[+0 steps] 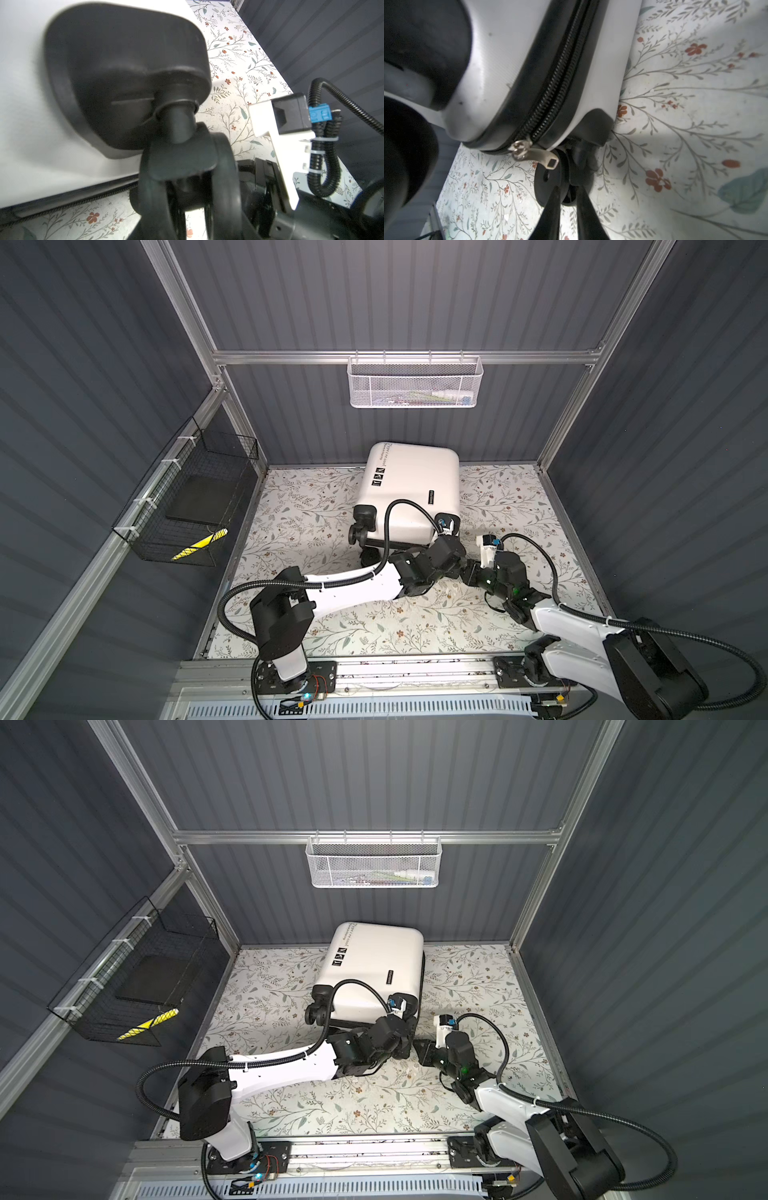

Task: Pack the luggage
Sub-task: 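Close the right gripper on the silver zipper pull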

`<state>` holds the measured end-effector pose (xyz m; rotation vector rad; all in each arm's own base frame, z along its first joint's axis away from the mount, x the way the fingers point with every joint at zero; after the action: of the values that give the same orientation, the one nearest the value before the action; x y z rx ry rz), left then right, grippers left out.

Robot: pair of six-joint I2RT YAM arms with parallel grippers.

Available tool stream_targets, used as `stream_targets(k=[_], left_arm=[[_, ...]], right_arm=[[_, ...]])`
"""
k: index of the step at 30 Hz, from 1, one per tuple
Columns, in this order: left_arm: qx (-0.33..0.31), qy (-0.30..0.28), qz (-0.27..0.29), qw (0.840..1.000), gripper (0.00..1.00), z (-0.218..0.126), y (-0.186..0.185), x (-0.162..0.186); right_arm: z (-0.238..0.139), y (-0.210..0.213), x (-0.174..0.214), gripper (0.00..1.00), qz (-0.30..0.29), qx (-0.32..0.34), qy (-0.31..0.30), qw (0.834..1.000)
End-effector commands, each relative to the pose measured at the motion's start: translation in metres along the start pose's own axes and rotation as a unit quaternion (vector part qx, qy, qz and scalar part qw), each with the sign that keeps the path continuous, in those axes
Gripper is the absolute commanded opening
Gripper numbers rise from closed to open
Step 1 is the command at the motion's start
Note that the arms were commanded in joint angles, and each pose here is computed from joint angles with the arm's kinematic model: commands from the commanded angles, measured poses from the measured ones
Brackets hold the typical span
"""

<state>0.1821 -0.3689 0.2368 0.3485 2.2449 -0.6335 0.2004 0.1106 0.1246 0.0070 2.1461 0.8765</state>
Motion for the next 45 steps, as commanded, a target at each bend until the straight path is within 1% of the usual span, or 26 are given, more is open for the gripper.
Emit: stream_targets(k=[1, 3, 6, 8, 17, 23, 30, 39, 45], left_arm=[[0.092, -0.061, -0.014, 0.994, 0.00, -0.031, -0.027, -0.029], [0.091, -0.060, -0.014, 0.994, 0.00, -0.032, -0.026, -0.029], [0.091, -0.060, -0.017, 0.994, 0.00, -0.032, -0.026, -0.028], [0.092, -0.061, -0.017, 0.994, 0.00, -0.033, -0.026, -0.029], [0.092, -0.060, -0.017, 0.994, 0.00, -0.032, -0.026, -0.028], [0.094, -0.060, -0.019, 0.994, 0.00, -0.031, -0.027, -0.028], [0.095, -0.059, -0.020, 0.993, 0.00, -0.030, -0.027, -0.028], [0.095, -0.059, -0.020, 0.993, 0.00, -0.030, -0.028, -0.028], [0.095, -0.058, -0.021, 0.994, 0.00, -0.029, -0.027, -0.027]], right_arm=[[-0.007, 0.007, -0.006, 0.31, -0.015, -0.035, -0.043, 0.998], [-0.008, 0.008, -0.008, 0.39, -0.013, -0.039, -0.056, 0.998], [-0.007, 0.011, -0.012, 0.44, -0.012, -0.044, -0.064, 0.997], [-0.006, 0.013, -0.015, 0.45, -0.013, -0.047, -0.067, 0.997], [0.007, 0.019, -0.019, 0.45, -0.013, -0.049, -0.058, 0.997], [0.012, 0.020, -0.022, 0.42, -0.015, -0.042, -0.055, 0.997], [0.020, 0.020, -0.024, 0.33, -0.014, -0.037, -0.047, 0.998], [0.020, 0.018, -0.023, 0.12, -0.012, -0.029, -0.047, 0.998], [0.017, 0.015, -0.020, 0.02, -0.010, -0.022, -0.050, 0.998]])
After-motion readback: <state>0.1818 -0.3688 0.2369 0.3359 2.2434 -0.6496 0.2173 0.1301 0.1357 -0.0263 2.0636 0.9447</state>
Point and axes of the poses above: each gripper's point midway between its finger pads, its own z axis out along the fingers, its own y axis along the line the jaws close on, x = y × z, the point moved 10 cm from there along -z, back along the fingers, and after that the axes turned 3 degrees about -z, right-handed, at the moved point
